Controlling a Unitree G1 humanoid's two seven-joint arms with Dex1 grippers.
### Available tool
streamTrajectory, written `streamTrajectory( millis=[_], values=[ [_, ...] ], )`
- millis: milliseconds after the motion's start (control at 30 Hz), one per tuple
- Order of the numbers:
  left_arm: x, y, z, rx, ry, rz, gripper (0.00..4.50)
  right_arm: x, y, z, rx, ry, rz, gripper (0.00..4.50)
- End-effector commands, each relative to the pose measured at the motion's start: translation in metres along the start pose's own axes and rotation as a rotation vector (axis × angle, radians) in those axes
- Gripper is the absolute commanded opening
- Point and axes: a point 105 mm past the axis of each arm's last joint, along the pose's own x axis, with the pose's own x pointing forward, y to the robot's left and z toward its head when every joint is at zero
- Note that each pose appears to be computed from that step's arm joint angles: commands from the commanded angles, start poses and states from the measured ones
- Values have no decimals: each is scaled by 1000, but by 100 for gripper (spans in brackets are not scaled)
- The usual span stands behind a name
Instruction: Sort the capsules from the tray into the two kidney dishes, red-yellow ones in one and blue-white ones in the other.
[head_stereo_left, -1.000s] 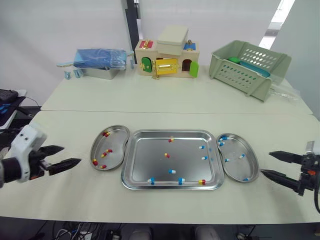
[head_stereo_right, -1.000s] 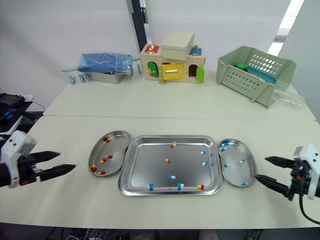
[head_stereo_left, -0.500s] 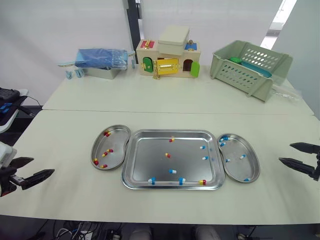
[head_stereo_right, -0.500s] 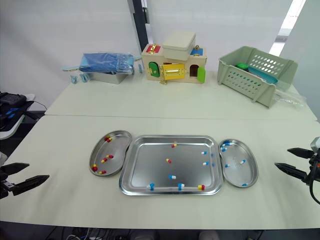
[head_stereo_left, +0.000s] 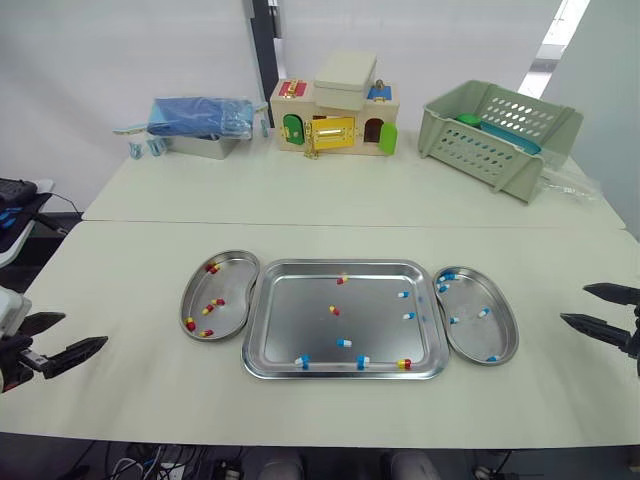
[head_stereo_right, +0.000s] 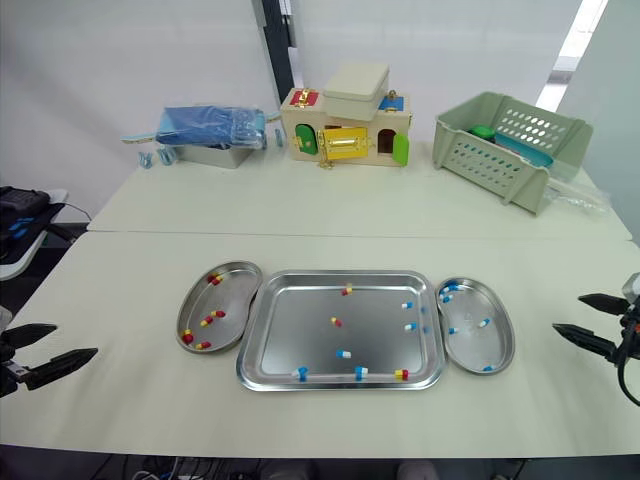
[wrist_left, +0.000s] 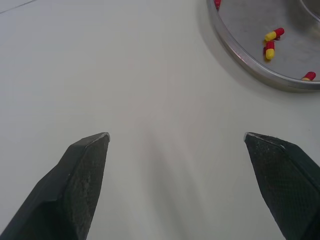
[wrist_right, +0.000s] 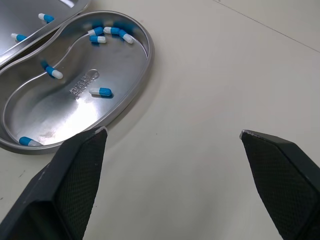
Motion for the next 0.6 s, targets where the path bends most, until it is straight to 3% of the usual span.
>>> streamTrajectory(
  millis=[33, 267, 600],
  values=[
    [9, -28, 27, 73, -154, -114, 446, -2, -6, 12, -45, -14, 6, 450],
    [4, -95, 31, 86, -324, -335, 446, -2, -11, 23, -68, -3, 47, 450],
    [-10, -183, 17, 67, -484, -559, 446, -1, -12, 35, -119, 11, 87, 450]
  ],
)
